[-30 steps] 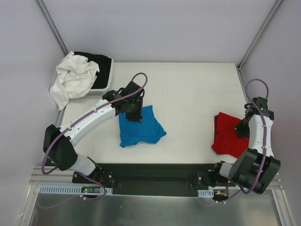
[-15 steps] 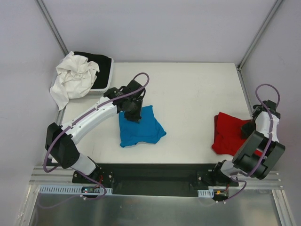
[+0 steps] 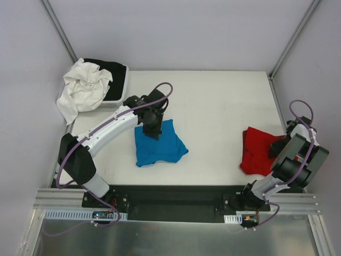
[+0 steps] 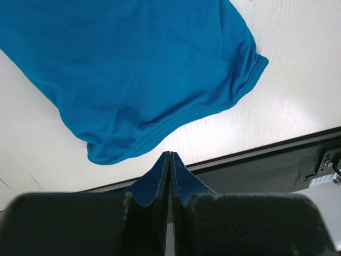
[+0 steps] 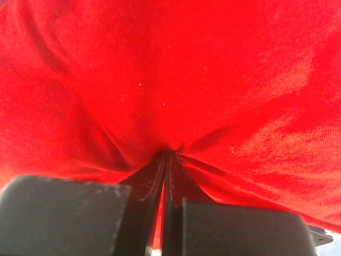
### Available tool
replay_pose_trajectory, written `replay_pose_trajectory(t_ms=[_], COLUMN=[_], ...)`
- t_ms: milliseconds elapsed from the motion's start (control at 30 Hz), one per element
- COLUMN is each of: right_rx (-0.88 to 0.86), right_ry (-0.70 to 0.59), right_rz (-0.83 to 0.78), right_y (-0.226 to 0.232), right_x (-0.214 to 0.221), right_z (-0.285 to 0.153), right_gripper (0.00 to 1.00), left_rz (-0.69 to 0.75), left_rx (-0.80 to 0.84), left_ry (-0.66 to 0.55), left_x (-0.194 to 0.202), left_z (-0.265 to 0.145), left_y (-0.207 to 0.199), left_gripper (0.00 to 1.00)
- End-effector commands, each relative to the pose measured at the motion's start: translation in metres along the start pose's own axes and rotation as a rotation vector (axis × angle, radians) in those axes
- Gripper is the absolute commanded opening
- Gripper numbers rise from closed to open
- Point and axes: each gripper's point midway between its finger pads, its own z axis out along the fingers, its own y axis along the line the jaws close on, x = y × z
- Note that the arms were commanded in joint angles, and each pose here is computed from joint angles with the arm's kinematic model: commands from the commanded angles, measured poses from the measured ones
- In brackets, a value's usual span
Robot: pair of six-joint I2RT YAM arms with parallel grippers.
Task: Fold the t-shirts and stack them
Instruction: Fold the tshirt
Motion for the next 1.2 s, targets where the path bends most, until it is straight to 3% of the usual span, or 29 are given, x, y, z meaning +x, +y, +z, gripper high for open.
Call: replay_pose_trajectory(t_ms=[0,700,1167], right_rx=[-0.044,-0.073,-0.086], right_ry=[0.035,0.025,0.010], right_rz=[0.029,-0.333,-0.372], right_y=[0.017,0.119,0.169], right_x=[0.001,0.051,0.066], right_z=[0.023,-0.001,-0.005], right_gripper=[0.01,0.01,0.01], left_rz=[0.016,0.027,0.017], left_rx=[-0.032,-0.024,-0.028], left_ry=[0.023,0.056,0.054], left_x=[0.000,-0.024,-0.020], left_z=[-0.002,0.020,0.013], left_y=[0.001,-0.016,0.001], left_gripper=[0.01,0.01,0.01])
